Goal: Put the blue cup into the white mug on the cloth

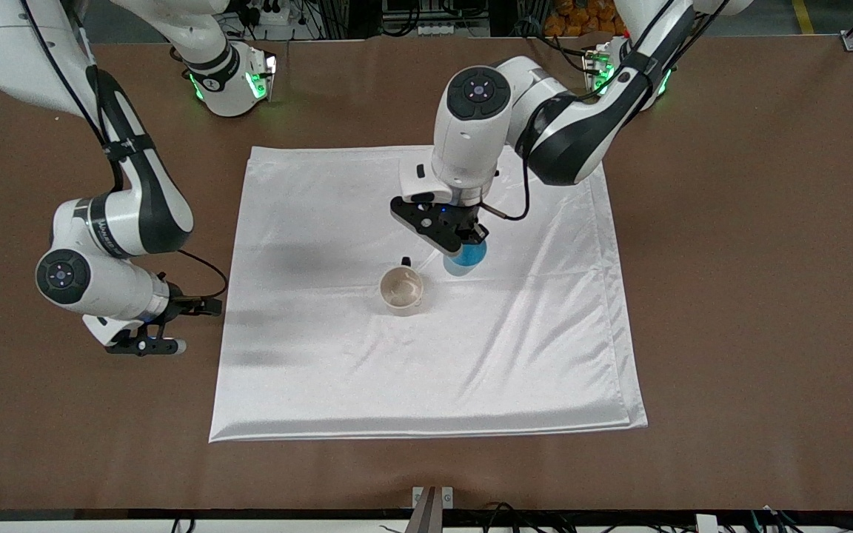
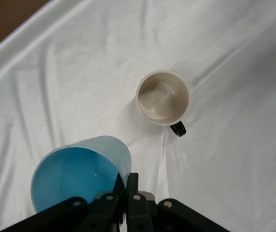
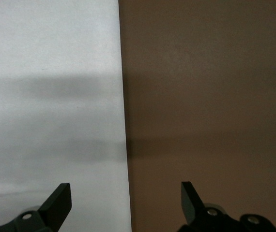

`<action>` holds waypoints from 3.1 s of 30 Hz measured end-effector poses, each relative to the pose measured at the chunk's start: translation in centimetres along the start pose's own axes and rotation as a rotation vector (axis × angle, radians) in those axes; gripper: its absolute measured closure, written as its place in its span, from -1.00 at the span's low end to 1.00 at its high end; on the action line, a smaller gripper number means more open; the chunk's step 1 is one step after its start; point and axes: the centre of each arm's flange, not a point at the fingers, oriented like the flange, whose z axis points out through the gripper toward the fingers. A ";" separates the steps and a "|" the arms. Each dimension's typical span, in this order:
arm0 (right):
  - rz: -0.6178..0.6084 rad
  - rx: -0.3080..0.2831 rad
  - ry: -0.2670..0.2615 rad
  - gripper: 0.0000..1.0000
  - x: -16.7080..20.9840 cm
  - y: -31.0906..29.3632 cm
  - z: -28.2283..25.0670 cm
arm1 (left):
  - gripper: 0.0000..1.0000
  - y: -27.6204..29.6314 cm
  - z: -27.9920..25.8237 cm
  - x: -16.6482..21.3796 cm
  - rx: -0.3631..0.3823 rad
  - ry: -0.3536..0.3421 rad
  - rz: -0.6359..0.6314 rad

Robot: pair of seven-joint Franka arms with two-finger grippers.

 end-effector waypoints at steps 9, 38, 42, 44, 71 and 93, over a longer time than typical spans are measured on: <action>0.007 -0.024 0.001 -1.00 -4.6 1.2 -0.1 | 0.93 4.0 3.6 1.6 0.057 0.046 0.050; 0.016 -0.137 0.017 -1.00 -15.6 -4.5 -14.8 | 0.93 8.3 10.8 4.1 0.038 0.160 0.027; 0.042 -0.055 -0.016 -1.00 -15.6 -5.3 -17.9 | 0.93 8.2 11.3 4.0 0.039 0.154 0.026; 0.039 -0.028 -0.022 -1.00 -15.6 -5.2 -19.7 | 0.93 8.1 11.5 4.0 0.039 0.152 0.025; -0.010 0.015 0.161 -1.00 -13.8 5.0 -33.5 | 0.75 8.1 13.4 3.7 0.042 0.126 0.027; -0.068 0.012 0.139 -1.00 -13.1 8.7 -32.8 | -1.00 6.4 9.2 4.1 0.075 0.119 0.002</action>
